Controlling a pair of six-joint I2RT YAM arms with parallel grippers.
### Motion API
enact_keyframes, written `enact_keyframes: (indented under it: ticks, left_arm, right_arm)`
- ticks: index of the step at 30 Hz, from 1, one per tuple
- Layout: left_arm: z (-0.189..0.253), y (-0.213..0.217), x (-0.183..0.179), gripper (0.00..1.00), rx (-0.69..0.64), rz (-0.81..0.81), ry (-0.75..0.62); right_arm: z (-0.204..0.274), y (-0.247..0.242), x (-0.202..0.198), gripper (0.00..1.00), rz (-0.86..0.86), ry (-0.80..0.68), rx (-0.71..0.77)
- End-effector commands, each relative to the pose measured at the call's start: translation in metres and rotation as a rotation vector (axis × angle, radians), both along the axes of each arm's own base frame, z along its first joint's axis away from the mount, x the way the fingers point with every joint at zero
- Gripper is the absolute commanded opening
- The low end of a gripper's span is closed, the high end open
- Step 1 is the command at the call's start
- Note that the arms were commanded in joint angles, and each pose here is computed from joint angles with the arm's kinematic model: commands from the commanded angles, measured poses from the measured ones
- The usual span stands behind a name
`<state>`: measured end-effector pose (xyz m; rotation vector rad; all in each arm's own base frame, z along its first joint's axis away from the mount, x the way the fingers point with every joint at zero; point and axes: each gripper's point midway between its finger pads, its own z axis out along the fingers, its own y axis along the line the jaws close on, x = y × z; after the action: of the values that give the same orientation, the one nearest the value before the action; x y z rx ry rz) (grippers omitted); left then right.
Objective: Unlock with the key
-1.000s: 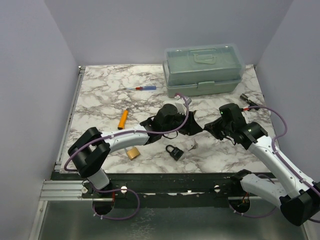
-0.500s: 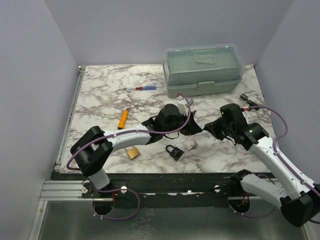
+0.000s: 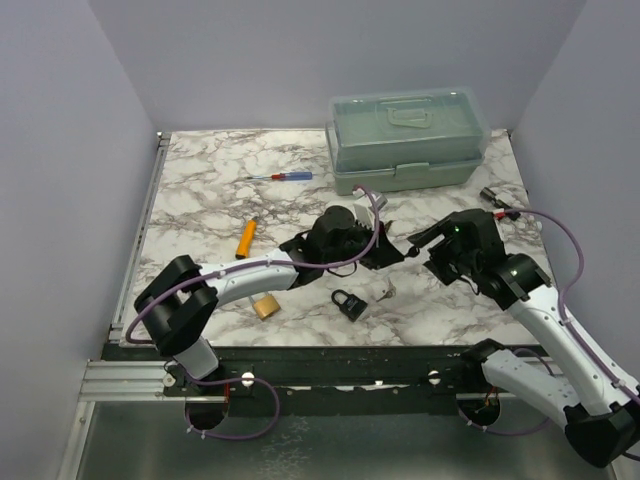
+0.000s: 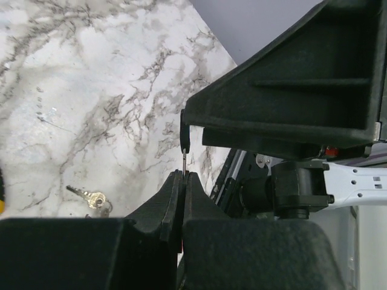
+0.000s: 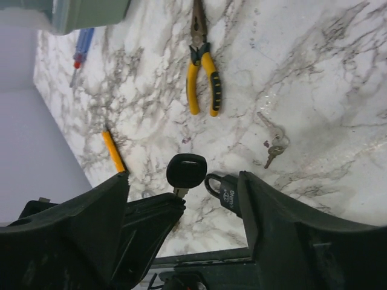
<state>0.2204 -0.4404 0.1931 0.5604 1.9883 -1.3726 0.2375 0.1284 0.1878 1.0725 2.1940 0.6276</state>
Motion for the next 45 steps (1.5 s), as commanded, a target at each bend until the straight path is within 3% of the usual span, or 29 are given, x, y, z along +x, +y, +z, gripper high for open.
enact_keyframes:
  ticks: [1, 6, 11, 16, 19, 22, 26, 28, 31, 35, 39, 45]
  left_arm:
    - [0.022, 0.018, 0.001, 0.00, 0.009, 0.038, -0.123]
    - [0.032, 0.033, 0.007, 0.00, 0.080, 0.050, -0.264]
    - [0.053, 0.054, 0.004, 0.00, 0.131, 0.042, -0.389]
    - [0.081, 0.071, -0.019, 0.00, 0.174, -0.039, -0.379]
    - [0.100, 0.085, -0.039, 0.00, 0.128, -0.086, -0.365]
    - [0.118, 0.103, -0.055, 0.00, 0.077, -0.121, -0.341]
    - [0.144, 0.125, -0.078, 0.00, -0.006, -0.160, -0.331]
    - [0.152, 0.132, -0.087, 0.00, -0.031, -0.187, -0.317]
    - [0.155, 0.137, -0.101, 0.00, -0.046, -0.261, -0.274]
    - [0.151, 0.142, -0.106, 0.00, -0.040, -0.312, -0.204]
    - [0.151, 0.146, -0.111, 0.00, -0.045, -0.342, -0.187]
    - [0.150, 0.143, -0.117, 0.00, -0.055, -0.411, -0.158]
  right_arm:
    - [0.029, 0.003, 0.005, 0.80, 0.089, -0.151, -0.015]
    - [0.051, 0.006, 0.003, 0.82, 0.159, -0.243, -0.025]
    - [0.083, 0.029, -0.003, 0.83, 0.401, -0.434, -0.052]
    - [0.122, 0.059, -0.032, 0.88, 0.734, -0.859, -0.084]
    - [0.126, 0.067, -0.047, 0.91, 0.812, -1.000, -0.059]
    - [0.146, 0.077, -0.070, 1.00, 0.900, -1.145, 0.007]
    - [0.150, 0.077, -0.078, 1.00, 0.916, -1.208, 0.023]
    - [0.144, 0.088, -0.093, 0.99, 1.053, -1.268, 0.028]
    - [0.137, 0.101, -0.121, 0.89, 1.283, -1.337, 0.091]
    - [0.138, 0.106, -0.141, 0.84, 1.453, -1.352, 0.156]
    - [0.142, 0.106, -0.149, 0.83, 1.511, -1.353, 0.187]
    - [0.140, 0.110, -0.143, 0.72, 1.509, -1.330, 0.216]
